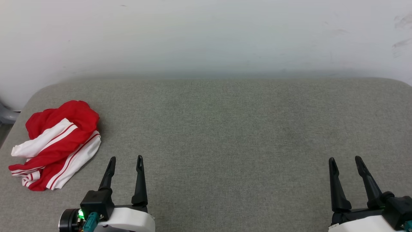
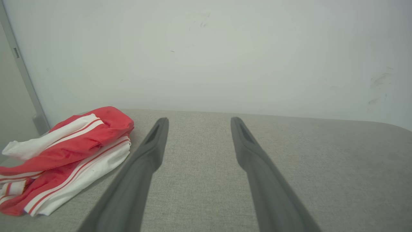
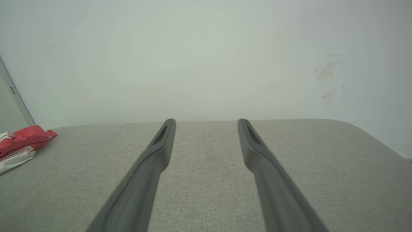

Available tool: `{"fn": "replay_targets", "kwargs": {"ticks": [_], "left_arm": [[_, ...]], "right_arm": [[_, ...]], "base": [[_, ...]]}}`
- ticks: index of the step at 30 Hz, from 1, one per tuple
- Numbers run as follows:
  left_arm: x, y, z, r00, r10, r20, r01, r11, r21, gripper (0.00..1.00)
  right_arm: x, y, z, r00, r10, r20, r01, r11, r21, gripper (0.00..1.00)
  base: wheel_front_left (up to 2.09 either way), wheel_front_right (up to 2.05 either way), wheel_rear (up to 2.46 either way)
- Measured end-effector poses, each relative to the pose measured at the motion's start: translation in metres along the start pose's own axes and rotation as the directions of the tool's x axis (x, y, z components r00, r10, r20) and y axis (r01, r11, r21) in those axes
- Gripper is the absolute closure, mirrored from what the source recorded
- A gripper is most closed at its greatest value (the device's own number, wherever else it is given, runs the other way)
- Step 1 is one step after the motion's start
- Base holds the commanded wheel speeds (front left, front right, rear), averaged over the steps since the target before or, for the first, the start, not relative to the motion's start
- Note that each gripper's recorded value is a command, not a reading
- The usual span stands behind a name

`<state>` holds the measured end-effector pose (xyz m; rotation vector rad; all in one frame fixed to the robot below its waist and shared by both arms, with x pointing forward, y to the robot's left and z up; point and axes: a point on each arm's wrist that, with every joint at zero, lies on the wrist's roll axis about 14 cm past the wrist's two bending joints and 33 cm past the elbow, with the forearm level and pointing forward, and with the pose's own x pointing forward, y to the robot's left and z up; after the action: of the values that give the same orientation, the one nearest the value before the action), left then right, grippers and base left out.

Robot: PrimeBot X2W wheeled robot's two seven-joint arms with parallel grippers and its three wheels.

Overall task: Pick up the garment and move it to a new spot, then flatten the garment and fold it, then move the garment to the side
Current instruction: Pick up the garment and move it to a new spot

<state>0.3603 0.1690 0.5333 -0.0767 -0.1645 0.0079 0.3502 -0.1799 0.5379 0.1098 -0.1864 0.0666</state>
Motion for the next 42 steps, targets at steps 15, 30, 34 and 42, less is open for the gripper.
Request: {"fn": "replay_targets", "kwargs": {"ticks": [15, 30, 34, 42], "left_arm": [[-0.015, 0.031, 0.001, 0.995, 0.101, -0.003, -0.101, 0.995, 0.013, 0.0], [-0.052, 0.084, 0.007, 0.961, 0.278, 0.001, -0.278, 0.96, 0.036, 0.0], [-0.062, 0.095, 0.008, 0.947, 0.32, 0.002, -0.32, 0.947, 0.041, 0.0], [-0.082, 0.117, 0.011, 0.916, 0.401, 0.003, -0.4, 0.915, 0.047, 0.0]], "right_arm": [[0.014, 0.028, -0.009, 0.996, 0.09, -0.018, -0.09, 0.996, 0.013, 0.0], [0.033, 0.081, -0.021, 0.967, 0.251, -0.038, -0.249, 0.968, 0.043, 0.0], [0.038, 0.097, -0.023, 0.955, 0.295, -0.04, -0.293, 0.955, 0.05, 0.0], [0.044, 0.124, -0.031, 0.928, 0.369, -0.052, -0.365, 0.928, 0.069, 0.0]], "base": [[0.0, 0.0, 0.0], [0.0, 0.0, 0.0], [0.0, 0.0, 0.0], [0.0, 0.0, 0.0]]}}
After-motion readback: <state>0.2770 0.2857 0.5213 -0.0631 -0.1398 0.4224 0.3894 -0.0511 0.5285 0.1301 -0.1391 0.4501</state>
